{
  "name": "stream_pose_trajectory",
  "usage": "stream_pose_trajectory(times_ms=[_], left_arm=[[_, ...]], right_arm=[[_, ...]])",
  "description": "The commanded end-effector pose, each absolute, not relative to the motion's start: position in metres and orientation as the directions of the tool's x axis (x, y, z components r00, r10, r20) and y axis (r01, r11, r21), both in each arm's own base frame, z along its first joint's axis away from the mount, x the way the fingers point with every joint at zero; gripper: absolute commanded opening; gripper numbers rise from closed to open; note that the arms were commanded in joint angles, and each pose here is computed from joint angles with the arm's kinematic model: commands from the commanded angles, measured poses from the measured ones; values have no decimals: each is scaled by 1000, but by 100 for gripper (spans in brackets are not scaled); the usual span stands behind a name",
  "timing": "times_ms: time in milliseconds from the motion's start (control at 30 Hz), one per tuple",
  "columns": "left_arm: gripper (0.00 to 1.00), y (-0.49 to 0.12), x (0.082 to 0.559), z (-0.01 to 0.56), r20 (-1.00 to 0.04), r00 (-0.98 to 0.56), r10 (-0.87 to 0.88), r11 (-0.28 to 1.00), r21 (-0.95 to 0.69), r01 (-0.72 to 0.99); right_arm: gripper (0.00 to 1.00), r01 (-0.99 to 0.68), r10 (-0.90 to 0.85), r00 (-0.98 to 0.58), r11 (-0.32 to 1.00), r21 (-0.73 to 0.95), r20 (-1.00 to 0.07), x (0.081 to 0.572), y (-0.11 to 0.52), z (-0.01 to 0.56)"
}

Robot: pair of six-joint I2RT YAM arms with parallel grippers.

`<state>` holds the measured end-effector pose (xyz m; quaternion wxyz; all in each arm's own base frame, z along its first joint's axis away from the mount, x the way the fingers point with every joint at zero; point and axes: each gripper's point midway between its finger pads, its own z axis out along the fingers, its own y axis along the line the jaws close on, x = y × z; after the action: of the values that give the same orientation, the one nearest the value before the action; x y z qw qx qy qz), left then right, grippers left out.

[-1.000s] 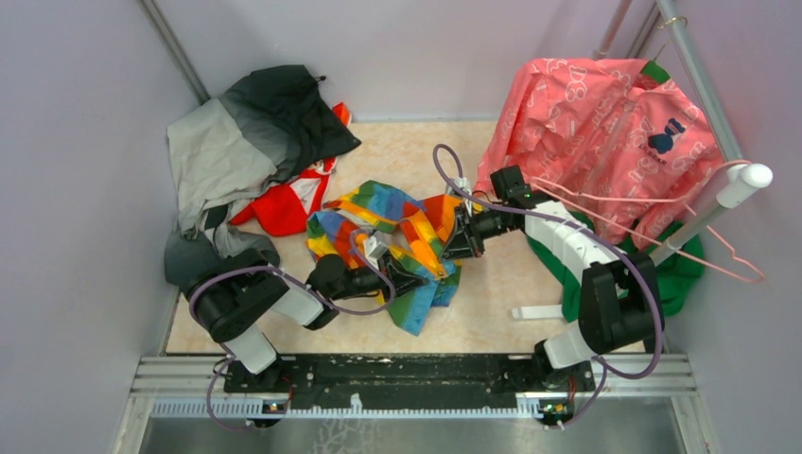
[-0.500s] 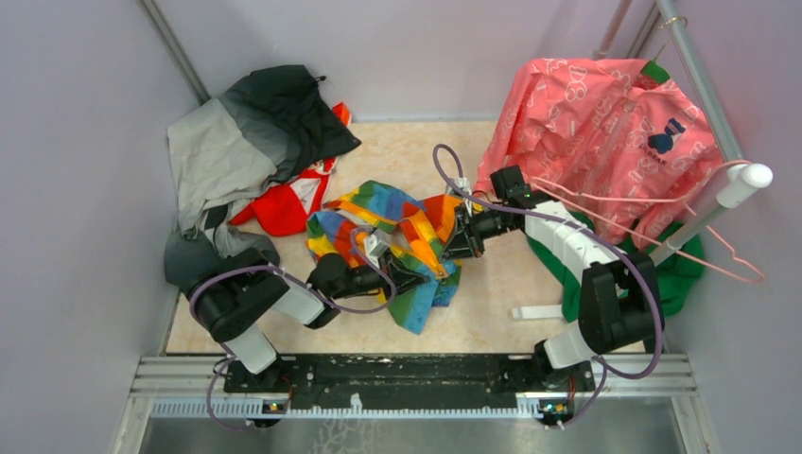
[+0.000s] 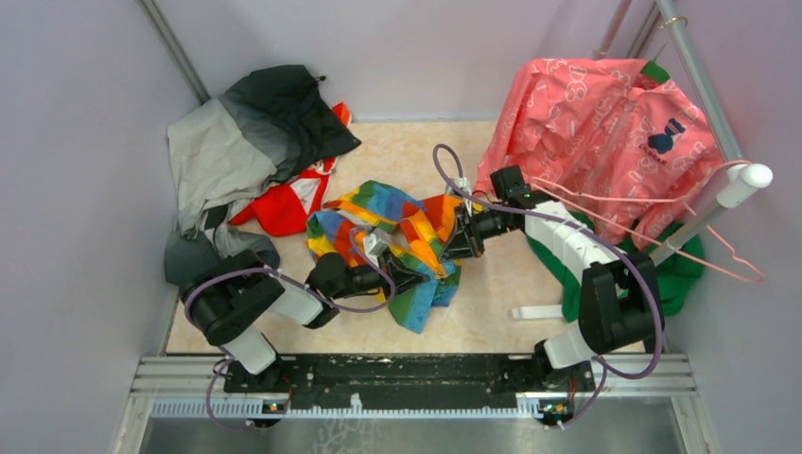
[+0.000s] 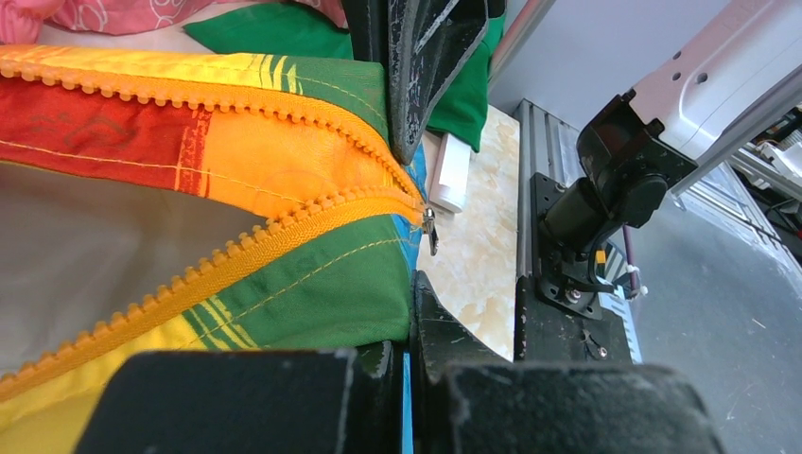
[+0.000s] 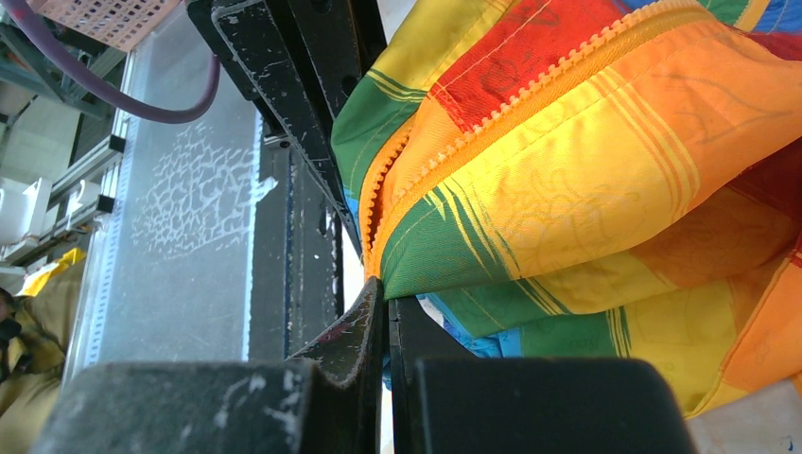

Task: Zip up the jacket
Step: Insert the zipper into the jacket.

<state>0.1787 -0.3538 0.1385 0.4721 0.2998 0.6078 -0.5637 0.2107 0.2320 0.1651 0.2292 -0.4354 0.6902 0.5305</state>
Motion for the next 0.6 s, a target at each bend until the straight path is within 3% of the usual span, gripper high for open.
stream_pose_trajectory(times_ms=[0,567], left_arm=[[0,-353,172,146,-911,-370,-180,165,-399,902],[0,-350,173,142,-906,-379,-185,188,-412,892]], right_arm=[[0,-872,-320,-460,-10,489,-828,209,238,185],[0,-873,-319,-459,-12,487,-830,209,239,185]])
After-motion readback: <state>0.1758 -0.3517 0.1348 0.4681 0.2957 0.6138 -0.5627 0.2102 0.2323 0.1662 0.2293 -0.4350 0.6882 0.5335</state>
